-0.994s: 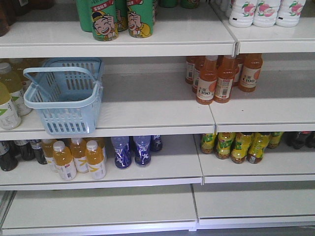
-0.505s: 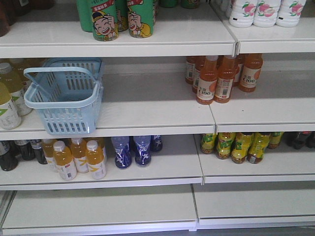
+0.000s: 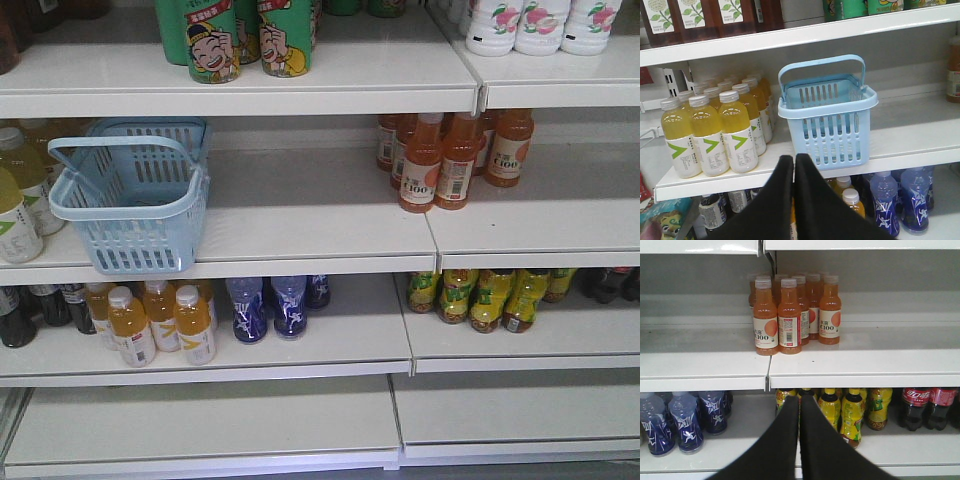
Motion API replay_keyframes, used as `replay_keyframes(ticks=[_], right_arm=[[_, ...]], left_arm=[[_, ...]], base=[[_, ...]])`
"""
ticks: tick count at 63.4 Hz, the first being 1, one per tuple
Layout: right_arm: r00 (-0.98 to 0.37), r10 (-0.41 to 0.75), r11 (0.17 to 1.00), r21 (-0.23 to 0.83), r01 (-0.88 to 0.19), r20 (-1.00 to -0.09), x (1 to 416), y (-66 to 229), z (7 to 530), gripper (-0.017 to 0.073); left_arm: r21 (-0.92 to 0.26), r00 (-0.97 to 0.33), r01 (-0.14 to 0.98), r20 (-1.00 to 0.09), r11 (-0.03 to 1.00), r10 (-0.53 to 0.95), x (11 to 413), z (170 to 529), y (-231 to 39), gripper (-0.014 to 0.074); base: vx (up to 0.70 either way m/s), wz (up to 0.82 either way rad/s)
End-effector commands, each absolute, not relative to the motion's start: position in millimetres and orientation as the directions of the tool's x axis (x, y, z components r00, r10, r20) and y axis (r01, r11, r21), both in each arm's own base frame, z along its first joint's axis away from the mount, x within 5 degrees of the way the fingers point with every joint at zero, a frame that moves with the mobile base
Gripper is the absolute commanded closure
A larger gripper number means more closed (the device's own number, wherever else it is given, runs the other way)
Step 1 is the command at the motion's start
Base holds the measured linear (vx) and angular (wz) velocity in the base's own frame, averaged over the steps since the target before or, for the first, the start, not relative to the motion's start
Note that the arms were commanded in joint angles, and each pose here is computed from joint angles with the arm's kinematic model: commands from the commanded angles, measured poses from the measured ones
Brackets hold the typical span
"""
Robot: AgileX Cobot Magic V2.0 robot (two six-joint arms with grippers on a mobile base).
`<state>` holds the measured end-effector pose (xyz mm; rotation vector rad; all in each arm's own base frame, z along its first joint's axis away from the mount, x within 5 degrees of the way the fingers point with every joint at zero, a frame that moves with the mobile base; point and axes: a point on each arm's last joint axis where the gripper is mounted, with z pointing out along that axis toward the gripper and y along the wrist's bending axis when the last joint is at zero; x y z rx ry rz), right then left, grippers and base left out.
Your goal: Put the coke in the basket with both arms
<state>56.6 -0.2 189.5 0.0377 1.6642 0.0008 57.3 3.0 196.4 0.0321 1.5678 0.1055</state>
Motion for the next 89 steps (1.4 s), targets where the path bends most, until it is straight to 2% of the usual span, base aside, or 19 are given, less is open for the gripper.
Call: replay_keyframes(ticks=[1,48,52,56,60,64,67,72,82,89], right_arm=[[-0.021,0.017,0.999,0.016,0.033,-1.0,56.2,-1.3,191.7,0.0564],[-0.021,0.017,0.999,0.016,0.033,-1.0,56.2,-1.3,191.7,0.0564],[-0.021,0.017,0.999,0.016,0.033,-1.0,56.2,-1.3,191.7,0.0564],[-0.021,0.017,0.999,0.016,0.033,-1.0,56.2,-1.3,191.7,0.0564],[-0.021,0.017,0.999,0.016,0.033,-1.0,56.2,-1.3,191.7,0.0564],[-0.021,0.017,0.999,0.016,0.033,-1.0,56.2,-1.3,191.7,0.0564],[-0.021,0.017,0.999,0.016,0.033,-1.0,56.2,-1.3,191.7,0.0564],[-0.021,0.017,0.999,0.016,0.033,-1.0,56.2,-1.3,191.7,0.0564],[-0.021,0.017,0.999,0.016,0.033,-1.0,56.2,-1.3,191.7,0.0564],[-0.021,0.017,0.999,0.016,0.033,-1.0,56.2,-1.3,191.7,0.0564]], left_arm=[[0.084,0.086,-0.037,-0.992,0.996,0.087,55.7,202.4,1.6,0.06],[0.081,0.093,-0.036,-0.992,0.996,0.084,55.6,203.0,1.5,0.06],[0.016,0.105,-0.029,-0.994,0.999,0.019,55.6,203.9,1.4,0.06],[-0.172,0.125,-0.008,-0.977,0.985,-0.17,55.4,205.4,1.6,0.06],[-0.44,0.139,0.027,-0.887,0.898,-0.439,55.2,206.8,2.3,0.06],[-0.68,0.142,0.066,-0.718,0.73,-0.682,55.0,207.8,3.3,0.06],[-0.798,0.134,0.087,-0.584,0.597,-0.8,54.9,207.9,4.0,0.06],[-0.885,0.121,0.101,-0.443,0.455,-0.888,55.0,207.5,4.5,0.06],[-0.924,0.175,0.163,-0.317,0.345,-0.932,53.4,213.9,8.8,0.06],[-0.947,0.231,0.294,-0.06,0.129,-0.971,48.4,229.6,17.1,0.06]], base=[[0.0,0.0],[0.0,0.0],[0.0,0.0],[0.0,0.0],[0.0,0.0],[0.0,0.0],[0.0,0.0],[0.0,0.0],[0.0,0.0],[0.0,0.0]])
